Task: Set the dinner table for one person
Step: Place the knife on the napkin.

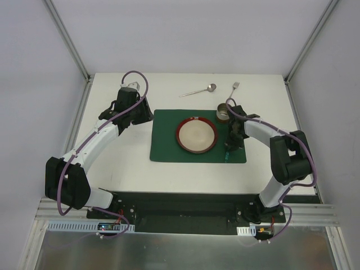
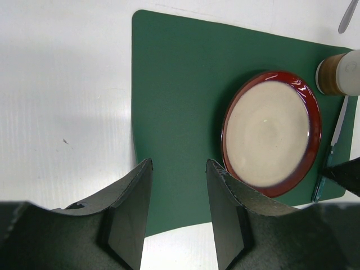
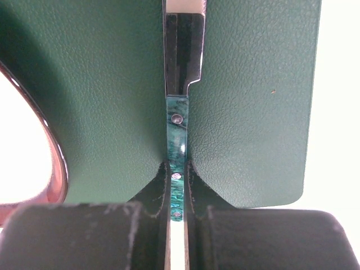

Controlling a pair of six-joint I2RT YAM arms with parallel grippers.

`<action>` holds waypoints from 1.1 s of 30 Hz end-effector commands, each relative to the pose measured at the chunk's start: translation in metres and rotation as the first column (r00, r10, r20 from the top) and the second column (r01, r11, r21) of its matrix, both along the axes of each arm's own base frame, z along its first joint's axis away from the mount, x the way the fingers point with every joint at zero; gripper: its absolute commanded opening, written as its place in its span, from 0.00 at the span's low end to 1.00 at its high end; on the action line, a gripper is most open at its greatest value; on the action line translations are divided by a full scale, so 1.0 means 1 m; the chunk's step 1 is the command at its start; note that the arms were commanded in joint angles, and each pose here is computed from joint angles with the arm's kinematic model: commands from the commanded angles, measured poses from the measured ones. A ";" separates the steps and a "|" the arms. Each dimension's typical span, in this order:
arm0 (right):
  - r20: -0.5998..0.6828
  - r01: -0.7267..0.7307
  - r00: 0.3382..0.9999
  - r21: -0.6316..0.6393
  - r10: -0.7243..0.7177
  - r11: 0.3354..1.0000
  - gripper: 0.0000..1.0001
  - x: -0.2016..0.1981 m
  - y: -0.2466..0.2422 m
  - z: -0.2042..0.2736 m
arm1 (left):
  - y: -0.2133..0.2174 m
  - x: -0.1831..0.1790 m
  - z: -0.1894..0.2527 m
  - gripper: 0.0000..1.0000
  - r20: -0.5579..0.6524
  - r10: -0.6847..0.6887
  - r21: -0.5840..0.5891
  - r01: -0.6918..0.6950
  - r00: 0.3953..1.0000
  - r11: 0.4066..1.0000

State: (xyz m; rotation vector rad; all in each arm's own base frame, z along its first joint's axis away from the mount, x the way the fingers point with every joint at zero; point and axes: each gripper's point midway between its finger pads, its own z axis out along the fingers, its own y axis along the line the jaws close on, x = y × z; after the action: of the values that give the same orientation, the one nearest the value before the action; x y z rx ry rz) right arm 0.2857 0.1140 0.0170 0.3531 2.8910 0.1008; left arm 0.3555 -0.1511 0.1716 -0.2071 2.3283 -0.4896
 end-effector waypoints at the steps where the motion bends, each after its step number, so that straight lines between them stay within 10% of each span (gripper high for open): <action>1: 0.041 -0.006 0.999 0.031 0.005 1.000 0.01 0.021 0.017 -0.008 | 0.000 0.006 0.016 0.42 0.056 0.007 -0.010 -0.006 0.998 1.000; 33: 0.063 -0.018 0.998 0.008 0.018 1.000 0.01 0.035 0.018 0.004 | 0.002 0.005 0.009 0.42 0.041 0.009 0.002 -0.009 0.999 1.000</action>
State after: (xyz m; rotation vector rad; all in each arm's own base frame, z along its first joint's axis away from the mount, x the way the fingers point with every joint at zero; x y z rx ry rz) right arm 0.2864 0.1149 0.0172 0.3350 2.9514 0.0429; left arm 0.3557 -0.1508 0.1713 -0.2075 2.3287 -0.4875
